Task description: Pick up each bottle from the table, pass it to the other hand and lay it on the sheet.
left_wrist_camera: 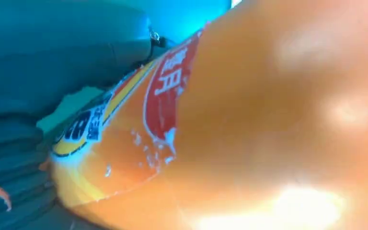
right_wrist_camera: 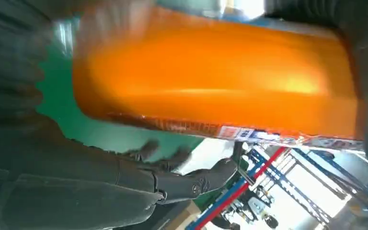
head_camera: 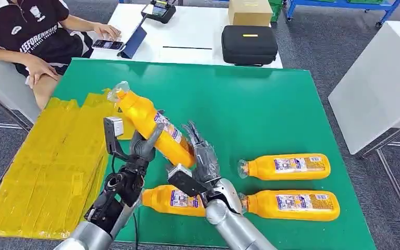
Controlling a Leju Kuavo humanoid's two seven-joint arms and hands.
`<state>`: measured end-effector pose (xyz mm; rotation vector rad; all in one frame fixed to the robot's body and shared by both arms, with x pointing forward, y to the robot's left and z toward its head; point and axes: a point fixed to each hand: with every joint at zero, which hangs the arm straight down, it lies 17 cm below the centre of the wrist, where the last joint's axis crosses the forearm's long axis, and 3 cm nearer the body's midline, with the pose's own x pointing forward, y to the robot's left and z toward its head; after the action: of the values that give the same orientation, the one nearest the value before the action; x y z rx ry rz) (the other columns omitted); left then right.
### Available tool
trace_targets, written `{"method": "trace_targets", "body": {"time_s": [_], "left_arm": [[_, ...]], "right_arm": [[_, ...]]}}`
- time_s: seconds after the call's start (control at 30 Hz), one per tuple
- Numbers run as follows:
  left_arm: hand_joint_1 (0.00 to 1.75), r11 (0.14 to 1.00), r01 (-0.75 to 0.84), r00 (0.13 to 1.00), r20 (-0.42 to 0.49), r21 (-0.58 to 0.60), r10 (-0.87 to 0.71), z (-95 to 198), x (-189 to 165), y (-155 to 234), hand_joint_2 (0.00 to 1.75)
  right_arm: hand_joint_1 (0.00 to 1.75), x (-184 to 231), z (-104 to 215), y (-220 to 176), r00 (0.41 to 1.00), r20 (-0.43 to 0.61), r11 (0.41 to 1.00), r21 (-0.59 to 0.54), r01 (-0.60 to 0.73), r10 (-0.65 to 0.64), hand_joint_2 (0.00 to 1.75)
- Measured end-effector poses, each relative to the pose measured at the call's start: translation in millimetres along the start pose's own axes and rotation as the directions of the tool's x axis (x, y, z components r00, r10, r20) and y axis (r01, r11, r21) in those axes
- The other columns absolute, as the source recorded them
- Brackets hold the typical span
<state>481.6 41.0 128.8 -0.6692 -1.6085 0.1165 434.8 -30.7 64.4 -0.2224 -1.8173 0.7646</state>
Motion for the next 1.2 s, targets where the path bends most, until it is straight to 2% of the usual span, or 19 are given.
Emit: {"method": "trace_targets", "body": {"time_s": [0.07,0.1,0.17,0.27,0.3,0.4,0.5,0.53,0.57,0.6,0.67,0.73,0.8,0.9,1.0,1.2], "left_arm": [[1.75,0.997,0.067,0.997,0.026,0.023,-0.068,-2,4,5,1.75],[1.75,0.986,0.155,0.986,0.055,0.061,-0.158,-3,10,12,1.75],[1.75,0.921,0.360,0.919,0.110,0.150,-0.378,-7,28,26,1.75],[1.75,0.809,0.546,0.795,0.168,0.219,-0.582,-8,56,36,1.75],[1.75,0.742,0.618,0.726,0.175,0.260,-0.665,-7,65,41,1.75],[1.75,0.393,0.830,0.369,0.139,0.396,-0.919,-4,92,54,1.75],[1.75,0.097,0.914,0.055,0.117,0.393,-0.992,-5,97,53,1.75],[1.75,-0.027,0.924,-0.073,0.106,0.382,-0.992,-5,97,54,1.75],[1.75,-0.131,0.917,-0.175,0.084,0.377,-0.981,-5,100,58,1.75],[1.75,-0.221,0.901,-0.259,0.053,0.374,-0.964,-6,104,64,1.75],[1.75,-0.343,0.863,-0.348,-0.054,0.372,-0.936,-6,118,87,1.75],[1.75,-0.428,0.831,-0.365,-0.233,0.354,-0.901,-1,133,125,1.75],[1.75,-0.488,0.808,-0.384,-0.334,0.330,-0.861,3,141,148,1.75],[1.75,-0.547,0.783,-0.461,-0.315,0.295,-0.830,3,133,152,1.75],[1.75,-0.596,0.763,-0.541,-0.258,0.250,-0.800,2,113,149,1.75],[1.75,-0.665,0.739,-0.649,-0.156,0.106,-0.745,12,53,157,1.75]], "right_arm": [[0.00,2,-1,-4,1.000,0.003,1.000,-0.019,0.007,-0.007,1.75],[0.00,3,-1,-9,1.000,0.006,0.999,-0.040,0.016,-0.016,1.75],[0.00,5,0,-20,0.999,0.008,0.995,-0.083,0.048,-0.048,1.75],[0.00,12,1,-43,0.995,0.024,0.983,-0.153,0.103,-0.101,1.75],[0.00,15,2,-51,0.992,0.029,0.977,-0.174,0.124,-0.121,0.00],[0.00,24,5,-76,0.981,0.054,0.954,-0.232,0.192,-0.185,0.00],[0.00,35,8,-98,0.974,0.091,0.933,-0.280,0.225,-0.208,0.00],[0.00,40,10,-107,0.971,0.109,0.925,-0.299,0.236,-0.213,0.00],[0.00,44,11,-114,0.968,0.122,0.917,-0.315,0.246,-0.218,1.75],[0.00,47,12,-121,0.965,0.134,0.909,-0.330,0.256,-0.223,1.75],[0.00,51,16,-133,0.960,0.157,0.894,-0.355,0.274,-0.232,1.75],[0.00,56,17,-142,0.950,0.180,0.880,-0.363,0.306,-0.255,1.75],[0.00,59,17,-146,0.941,0.197,0.874,-0.357,0.329,-0.274,1.75],[0.00,62,17,-150,0.929,0.215,0.867,-0.345,0.360,-0.300,1.75],[0.00,63,17,-153,0.915,0.227,0.856,-0.333,0.395,-0.334,1.75],[0.00,64,16,-169,0.895,0.247,0.832,-0.340,0.438,-0.370,1.75]]}}
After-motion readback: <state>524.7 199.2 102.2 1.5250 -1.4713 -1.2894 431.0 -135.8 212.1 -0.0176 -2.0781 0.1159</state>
